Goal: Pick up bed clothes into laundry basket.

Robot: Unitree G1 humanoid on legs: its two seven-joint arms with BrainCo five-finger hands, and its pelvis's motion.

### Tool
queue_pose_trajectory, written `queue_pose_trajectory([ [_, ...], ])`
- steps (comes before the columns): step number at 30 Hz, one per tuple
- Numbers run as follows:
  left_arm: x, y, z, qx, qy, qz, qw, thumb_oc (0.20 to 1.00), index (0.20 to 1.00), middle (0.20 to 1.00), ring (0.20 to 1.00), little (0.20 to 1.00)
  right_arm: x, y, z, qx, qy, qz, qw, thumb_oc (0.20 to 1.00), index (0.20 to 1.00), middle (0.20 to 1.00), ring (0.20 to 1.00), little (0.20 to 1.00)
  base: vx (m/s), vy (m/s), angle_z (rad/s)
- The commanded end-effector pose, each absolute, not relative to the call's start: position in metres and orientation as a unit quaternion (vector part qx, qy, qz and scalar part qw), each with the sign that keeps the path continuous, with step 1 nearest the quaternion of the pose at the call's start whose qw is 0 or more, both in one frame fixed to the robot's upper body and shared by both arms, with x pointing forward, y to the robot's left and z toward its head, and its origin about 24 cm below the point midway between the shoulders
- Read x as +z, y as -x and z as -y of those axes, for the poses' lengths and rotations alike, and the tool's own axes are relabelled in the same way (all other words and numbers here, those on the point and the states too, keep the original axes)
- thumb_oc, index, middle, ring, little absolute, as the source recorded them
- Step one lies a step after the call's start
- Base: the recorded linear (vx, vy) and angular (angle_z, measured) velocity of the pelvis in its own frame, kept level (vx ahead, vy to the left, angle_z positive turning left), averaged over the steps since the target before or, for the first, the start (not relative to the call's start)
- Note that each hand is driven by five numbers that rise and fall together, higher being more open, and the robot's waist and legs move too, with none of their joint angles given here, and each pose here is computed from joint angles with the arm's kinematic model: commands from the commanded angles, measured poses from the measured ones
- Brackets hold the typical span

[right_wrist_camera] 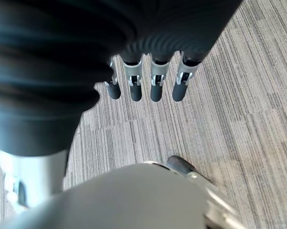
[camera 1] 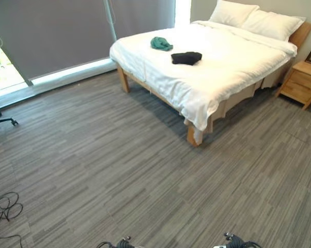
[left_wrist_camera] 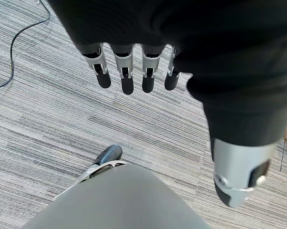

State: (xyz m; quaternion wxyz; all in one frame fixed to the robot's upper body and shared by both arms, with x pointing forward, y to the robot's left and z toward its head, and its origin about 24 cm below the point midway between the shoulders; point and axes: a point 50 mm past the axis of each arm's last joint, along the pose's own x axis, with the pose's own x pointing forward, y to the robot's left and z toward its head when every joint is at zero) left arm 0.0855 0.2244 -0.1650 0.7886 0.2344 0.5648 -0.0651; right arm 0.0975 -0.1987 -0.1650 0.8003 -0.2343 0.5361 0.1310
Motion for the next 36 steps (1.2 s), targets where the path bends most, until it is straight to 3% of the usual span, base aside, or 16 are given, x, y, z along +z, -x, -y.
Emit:
queue_pose_trajectory([
  [1,-0.166,-0.101,-0.198,-0.111,-0.241,-0.537,0.801,1.000,1.000,1.000,1.000,1.000,-0.165,-0.099,0.209,0.134,0.267,-0.549,0.781,1.000,1.000,1.000,1.000,1.000,0.00,0.000,0.00],
  [23,-0.171,-0.084,-0.194,-0.125,-0.226,-0.573,0.778,1.000,1.000,1.000,1.000,1.000,-0.167,-0.092,0.212,0.149,0.276,-0.565,0.763,1.000,1.000,1.000,1.000,1.000,0.00,0.000,0.00],
  [28,-0.170,-0.088,-0.195,-0.122,-0.226,-0.569,0.782,1.000,1.000,1.000,1.000,1.000,-0.162,-0.105,0.219,0.119,0.261,-0.556,0.780,1.000,1.000,1.000,1.000,1.000,0.01,0.008,-0.02],
  [30,-0.169,-0.090,-0.201,-0.103,-0.219,-0.571,0.785,1.000,1.000,1.000,1.000,1.000,-0.159,-0.113,0.222,0.087,0.234,-0.549,0.798,1.000,1.000,1.000,1.000,1.000,0.02,0.003,0.00],
  [32,-0.165,-0.100,-0.210,-0.042,-0.178,-0.563,0.806,1.000,1.000,1.000,1.000,1.000,-0.148,-0.141,0.230,0.016,0.177,-0.505,0.845,1.000,1.000,1.000,1.000,1.000,0.02,0.004,0.00],
  [34,-0.147,-0.144,-0.225,0.062,-0.101,-0.480,0.869,1.000,1.000,1.000,1.000,1.000,-0.118,-0.191,0.228,-0.046,0.093,-0.385,0.917,1.000,1.000,1.000,1.000,1.000,-0.03,0.009,-0.02],
  [36,-0.126,-0.174,-0.233,0.099,-0.071,-0.399,0.909,1.000,1.000,1.000,1.000,1.000,-0.082,-0.222,0.222,-0.045,0.056,-0.271,0.960,1.000,1.000,1.000,1.000,1.000,-0.07,0.013,-0.06],
])
